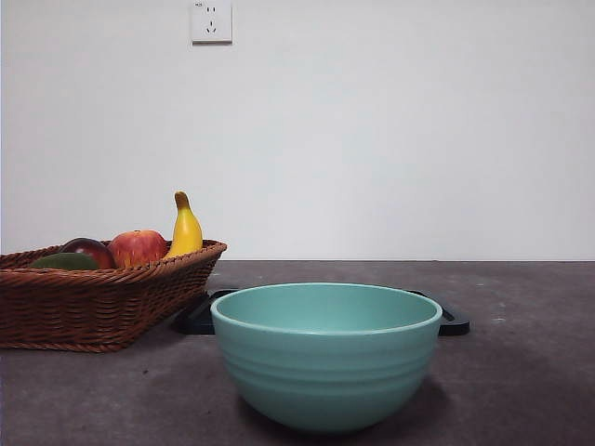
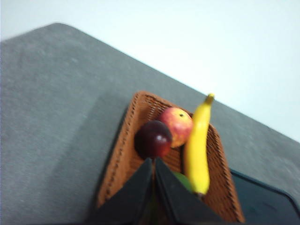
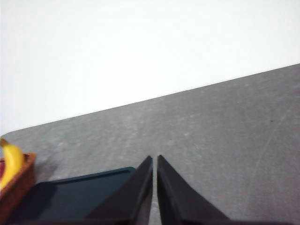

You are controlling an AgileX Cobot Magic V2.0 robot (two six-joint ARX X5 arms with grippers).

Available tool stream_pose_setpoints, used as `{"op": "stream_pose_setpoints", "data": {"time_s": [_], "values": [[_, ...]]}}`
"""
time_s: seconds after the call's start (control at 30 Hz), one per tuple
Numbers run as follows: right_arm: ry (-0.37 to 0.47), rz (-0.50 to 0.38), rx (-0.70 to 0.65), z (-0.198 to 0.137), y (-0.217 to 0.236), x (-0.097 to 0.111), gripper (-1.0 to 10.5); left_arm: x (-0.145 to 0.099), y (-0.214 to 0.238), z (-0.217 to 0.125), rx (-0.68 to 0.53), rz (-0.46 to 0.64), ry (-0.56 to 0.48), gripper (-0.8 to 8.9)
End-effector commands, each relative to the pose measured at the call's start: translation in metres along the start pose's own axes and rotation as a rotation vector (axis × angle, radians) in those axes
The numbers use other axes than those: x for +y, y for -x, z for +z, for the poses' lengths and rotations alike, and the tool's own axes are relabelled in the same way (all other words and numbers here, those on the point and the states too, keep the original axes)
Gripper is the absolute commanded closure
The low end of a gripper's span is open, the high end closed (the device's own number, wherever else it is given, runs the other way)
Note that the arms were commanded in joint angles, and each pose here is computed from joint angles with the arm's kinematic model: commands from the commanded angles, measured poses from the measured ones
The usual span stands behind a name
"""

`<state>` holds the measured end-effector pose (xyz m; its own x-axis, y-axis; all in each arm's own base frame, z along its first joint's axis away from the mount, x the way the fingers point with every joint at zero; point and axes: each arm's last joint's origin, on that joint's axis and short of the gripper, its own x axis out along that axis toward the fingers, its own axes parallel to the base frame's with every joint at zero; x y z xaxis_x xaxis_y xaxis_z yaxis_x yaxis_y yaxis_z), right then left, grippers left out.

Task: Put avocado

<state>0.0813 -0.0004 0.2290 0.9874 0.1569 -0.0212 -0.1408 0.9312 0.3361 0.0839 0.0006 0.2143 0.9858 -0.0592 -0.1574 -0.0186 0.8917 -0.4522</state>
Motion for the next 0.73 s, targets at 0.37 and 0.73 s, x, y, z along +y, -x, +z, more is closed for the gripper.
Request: {"op": "stream_pose_setpoints", "data": {"time_s": [0.37,0.73], "values": [[0.088,0.170,0.321,0.083,-0.007,0.035,9.4,-0.048,0.005,0.078,0.282,-0.205,-0.204,8.04],[0.119,0.359,0.712,0.110,-0.021,0.063,9.4,-0.069,0.005,0.097,0.582,-0.372,-0.272,8.05]]}}
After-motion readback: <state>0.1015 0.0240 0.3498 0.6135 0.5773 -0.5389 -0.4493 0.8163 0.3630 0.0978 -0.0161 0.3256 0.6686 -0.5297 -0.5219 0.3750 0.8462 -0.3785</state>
